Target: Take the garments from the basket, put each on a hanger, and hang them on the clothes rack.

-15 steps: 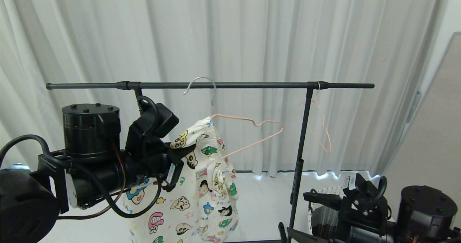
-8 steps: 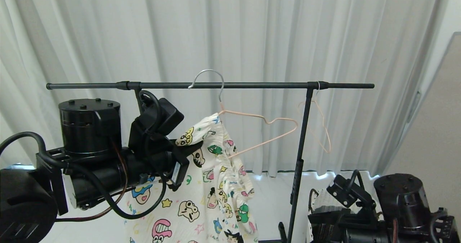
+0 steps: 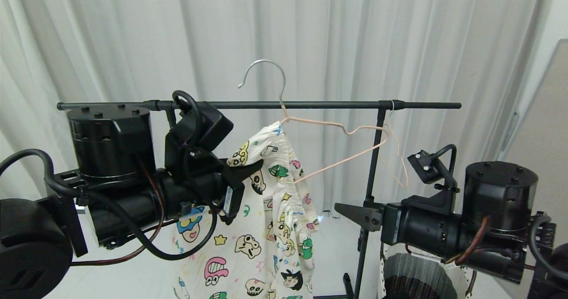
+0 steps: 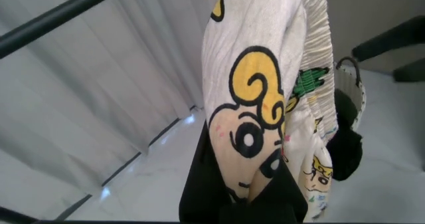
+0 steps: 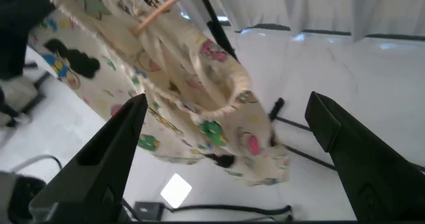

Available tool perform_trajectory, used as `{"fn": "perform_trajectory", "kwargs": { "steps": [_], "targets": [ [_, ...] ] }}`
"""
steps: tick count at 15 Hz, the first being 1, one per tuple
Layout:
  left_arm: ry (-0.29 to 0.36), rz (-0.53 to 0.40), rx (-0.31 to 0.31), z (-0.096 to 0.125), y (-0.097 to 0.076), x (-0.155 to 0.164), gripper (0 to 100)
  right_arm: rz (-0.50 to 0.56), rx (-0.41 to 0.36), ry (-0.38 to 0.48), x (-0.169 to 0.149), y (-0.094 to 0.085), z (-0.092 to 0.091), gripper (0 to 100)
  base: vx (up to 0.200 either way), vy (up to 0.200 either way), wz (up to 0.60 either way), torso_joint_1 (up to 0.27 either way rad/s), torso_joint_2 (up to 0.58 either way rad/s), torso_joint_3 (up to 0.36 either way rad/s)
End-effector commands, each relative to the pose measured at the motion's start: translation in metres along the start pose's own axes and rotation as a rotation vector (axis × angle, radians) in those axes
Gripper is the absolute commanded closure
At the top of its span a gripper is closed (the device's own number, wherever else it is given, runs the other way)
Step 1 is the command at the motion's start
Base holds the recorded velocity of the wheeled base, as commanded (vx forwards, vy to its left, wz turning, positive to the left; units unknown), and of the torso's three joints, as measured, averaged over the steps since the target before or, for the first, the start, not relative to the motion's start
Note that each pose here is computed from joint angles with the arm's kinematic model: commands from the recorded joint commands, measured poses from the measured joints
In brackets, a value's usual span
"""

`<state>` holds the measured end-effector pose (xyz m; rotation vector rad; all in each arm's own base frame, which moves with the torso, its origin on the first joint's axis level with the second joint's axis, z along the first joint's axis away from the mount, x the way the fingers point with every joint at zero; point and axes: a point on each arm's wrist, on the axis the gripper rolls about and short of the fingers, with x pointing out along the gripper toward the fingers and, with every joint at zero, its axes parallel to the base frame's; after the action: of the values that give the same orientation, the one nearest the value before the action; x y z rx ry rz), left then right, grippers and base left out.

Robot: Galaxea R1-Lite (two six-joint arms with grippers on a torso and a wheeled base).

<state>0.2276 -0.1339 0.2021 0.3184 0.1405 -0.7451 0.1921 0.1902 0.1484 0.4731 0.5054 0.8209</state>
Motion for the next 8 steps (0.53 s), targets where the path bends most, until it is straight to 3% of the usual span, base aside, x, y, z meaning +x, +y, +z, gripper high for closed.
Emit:
{"fn": "perform_trajectory", "kwargs": {
  "steps": [1,5,8],
  "targets": [
    [-0.025,0.001,0.004,0.008,0.001,0.001,100,-0.017,0.026,0.045,0.019,0.002,-0.014,0,0.0,0.0,0.0,0.0,0.0,0.0],
    [-0.052,-0.015,0.016,0.015,-0.004,0.001,100,-0.068,0.062,-0.03,0.042,-0.001,-0.015,0,0.0,0.0,0.0,0.0,0.0,0.0],
    [-0.071,-0.031,0.021,0.021,-0.008,0.004,100,-0.064,0.059,-0.025,0.048,0.001,-0.017,0,0.0,0.0,0.0,0.0,0.0,0.0]
  ]
}}
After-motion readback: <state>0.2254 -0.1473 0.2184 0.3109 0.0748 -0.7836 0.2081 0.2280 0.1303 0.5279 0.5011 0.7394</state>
